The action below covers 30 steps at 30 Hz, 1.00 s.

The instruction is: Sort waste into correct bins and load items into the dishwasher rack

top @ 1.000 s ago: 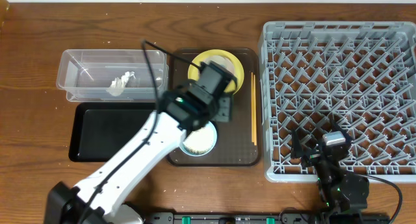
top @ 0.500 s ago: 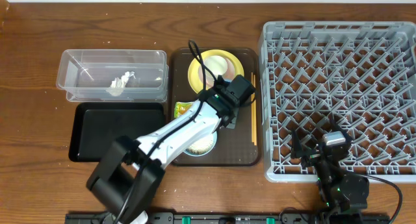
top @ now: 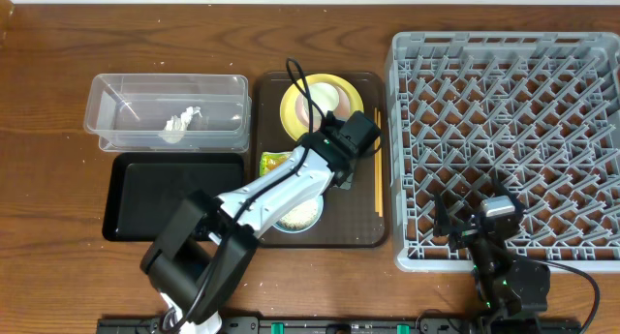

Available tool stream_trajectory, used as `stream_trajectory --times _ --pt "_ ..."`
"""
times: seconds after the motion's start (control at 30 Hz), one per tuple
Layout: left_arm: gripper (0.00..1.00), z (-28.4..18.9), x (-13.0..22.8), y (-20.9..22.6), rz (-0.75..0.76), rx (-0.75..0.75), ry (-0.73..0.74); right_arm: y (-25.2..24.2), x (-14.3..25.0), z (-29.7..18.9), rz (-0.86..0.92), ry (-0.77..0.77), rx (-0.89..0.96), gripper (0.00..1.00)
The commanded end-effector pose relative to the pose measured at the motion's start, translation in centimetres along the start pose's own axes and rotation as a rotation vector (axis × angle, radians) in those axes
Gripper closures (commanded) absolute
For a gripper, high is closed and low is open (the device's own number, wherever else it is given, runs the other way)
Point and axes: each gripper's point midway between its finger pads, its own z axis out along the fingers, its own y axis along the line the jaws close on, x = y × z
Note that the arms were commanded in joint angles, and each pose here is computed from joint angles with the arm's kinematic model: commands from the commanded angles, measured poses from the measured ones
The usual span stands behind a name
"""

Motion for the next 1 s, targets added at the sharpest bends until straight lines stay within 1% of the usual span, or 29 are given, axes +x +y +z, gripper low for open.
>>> stream_trajectory --times 0.0,0.2,0.53,0.57,0.7,0.97 --pt "0.52 1.0 0.3 0.4 0.049 -0.032 0.010 -0.2 0.2 0.0 0.005 0.007 0.010 0.01" --pt "0.51 1.4 0.1 1.3 0.061 -0.076 0.002 -0.2 0.2 0.0 0.005 0.007 0.010 0.01" --pt "0.52 2.9 0.9 1.2 0.075 -0.092 0.035 -0.2 0.2 0.0 0.005 0.007 0.010 0.01" --pt "0.53 2.9 0.8 1.3 0.077 -0.095 0.033 -0.2 0.2 0.0 0.005 0.007 0.010 0.01" --pt "0.62 2.9 0.6 1.7 0.074 -0.108 0.025 -0.2 0.2 0.0 0.005 0.007 0.010 0.01" --pt "0.62 2.9 0.5 1.6 0.073 -0.106 0.023 -0.2 0.2 0.0 0.005 0.007 0.010 0.01"
